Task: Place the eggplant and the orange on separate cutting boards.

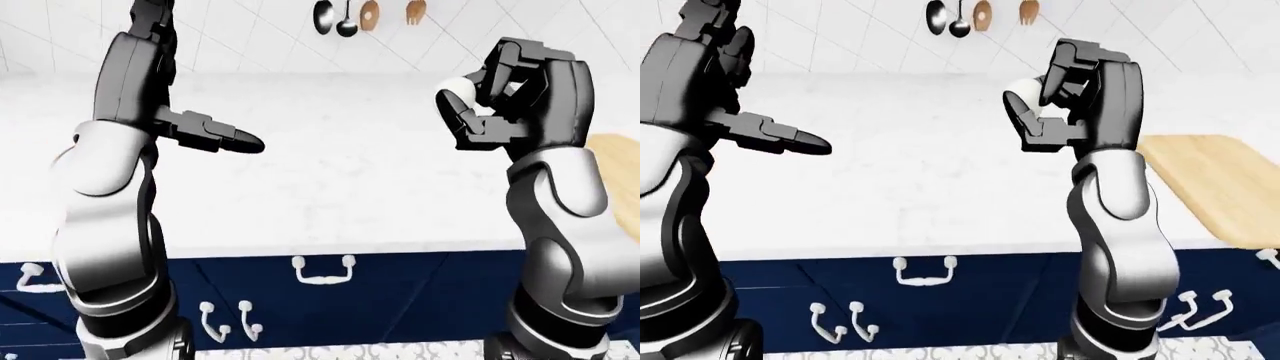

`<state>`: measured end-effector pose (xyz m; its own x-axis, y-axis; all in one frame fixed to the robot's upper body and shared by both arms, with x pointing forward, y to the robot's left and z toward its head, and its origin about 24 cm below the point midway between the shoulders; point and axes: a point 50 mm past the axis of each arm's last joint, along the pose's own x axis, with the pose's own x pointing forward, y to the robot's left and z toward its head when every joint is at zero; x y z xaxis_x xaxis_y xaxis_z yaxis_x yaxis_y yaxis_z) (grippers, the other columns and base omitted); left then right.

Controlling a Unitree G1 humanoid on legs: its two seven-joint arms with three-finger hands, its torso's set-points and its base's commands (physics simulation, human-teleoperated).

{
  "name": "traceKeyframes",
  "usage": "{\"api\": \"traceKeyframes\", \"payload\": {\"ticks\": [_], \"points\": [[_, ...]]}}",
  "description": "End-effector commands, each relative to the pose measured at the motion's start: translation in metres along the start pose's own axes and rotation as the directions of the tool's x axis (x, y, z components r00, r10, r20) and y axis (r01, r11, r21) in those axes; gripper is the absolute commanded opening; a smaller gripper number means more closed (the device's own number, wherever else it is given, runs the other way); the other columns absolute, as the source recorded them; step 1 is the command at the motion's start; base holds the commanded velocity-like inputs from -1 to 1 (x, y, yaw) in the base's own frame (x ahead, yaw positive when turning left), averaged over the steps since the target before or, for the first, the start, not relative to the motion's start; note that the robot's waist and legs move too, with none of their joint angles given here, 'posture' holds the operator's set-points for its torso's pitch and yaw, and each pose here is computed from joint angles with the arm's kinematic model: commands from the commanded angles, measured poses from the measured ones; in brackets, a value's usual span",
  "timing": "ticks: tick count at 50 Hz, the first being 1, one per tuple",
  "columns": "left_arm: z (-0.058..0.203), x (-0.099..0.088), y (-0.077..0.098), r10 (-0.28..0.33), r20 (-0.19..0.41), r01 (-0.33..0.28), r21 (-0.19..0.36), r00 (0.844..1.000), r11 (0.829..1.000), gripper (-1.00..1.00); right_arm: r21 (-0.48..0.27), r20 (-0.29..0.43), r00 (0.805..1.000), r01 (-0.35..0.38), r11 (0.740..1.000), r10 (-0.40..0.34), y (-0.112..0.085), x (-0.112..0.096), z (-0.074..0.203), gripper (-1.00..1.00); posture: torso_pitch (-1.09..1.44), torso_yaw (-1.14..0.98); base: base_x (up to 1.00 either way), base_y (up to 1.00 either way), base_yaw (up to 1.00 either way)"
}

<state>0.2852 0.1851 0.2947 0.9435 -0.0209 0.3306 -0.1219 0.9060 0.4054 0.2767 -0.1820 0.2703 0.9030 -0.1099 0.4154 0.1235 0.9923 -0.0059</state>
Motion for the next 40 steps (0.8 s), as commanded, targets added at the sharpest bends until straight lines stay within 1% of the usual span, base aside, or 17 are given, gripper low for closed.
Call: {"api": "traceKeyframes", "payload": {"ticks": [1,9,10,21,25,33,40], "points": [[0.0168,-0.0034,0.0126,0.069,0.085,-0.071,0.021,0.994,0.997,1.00,0.013,0.099,0.995,-0.026,1.000,0.025,0.0048,-0.0004,0.0177,-1.00,0.00,0.00,0.00,-0.43,0.00],[0.0153,-0.0055,0.0129,0.072,0.081,-0.074,0.018,0.994,0.997,1.00,0.014,0.099,0.995,-0.024,1.000,0.022,0.0051,-0.0019,0.0164,-1.00,0.00,0.00,0.00,-0.43,0.00],[0.0151,-0.0059,0.0132,0.073,0.081,-0.075,0.018,0.994,0.997,1.00,0.014,0.097,0.995,-0.024,1.000,0.023,0.0050,-0.0037,0.0126,-1.00,0.00,0.00,0.00,-0.43,0.00],[0.0135,-0.0082,0.0143,0.079,0.078,-0.081,0.018,0.994,0.997,1.00,0.015,0.094,0.995,-0.022,1.000,0.020,0.0053,-0.0030,0.0146,-1.00,0.00,0.00,0.00,-0.42,0.00],[0.0127,-0.0091,0.0140,0.078,0.076,-0.079,0.018,0.994,0.997,1.00,0.016,0.093,0.996,-0.019,1.000,0.017,0.0048,-0.0046,0.0114,-1.00,0.00,0.00,0.00,-0.42,0.00],[0.0125,-0.0095,0.0142,0.079,0.076,-0.081,0.020,0.994,0.996,1.00,0.018,0.094,0.995,-0.019,1.000,0.017,0.0045,-0.0036,0.0152,-1.00,0.00,0.00,0.00,-0.42,0.00],[0.0126,-0.0097,0.0148,0.081,0.075,-0.083,0.022,0.994,0.996,1.00,0.017,0.093,0.995,-0.021,1.000,0.019,0.0054,-0.0044,0.0113,-1.00,0.00,0.00,0.00,-0.42,0.00]]}}
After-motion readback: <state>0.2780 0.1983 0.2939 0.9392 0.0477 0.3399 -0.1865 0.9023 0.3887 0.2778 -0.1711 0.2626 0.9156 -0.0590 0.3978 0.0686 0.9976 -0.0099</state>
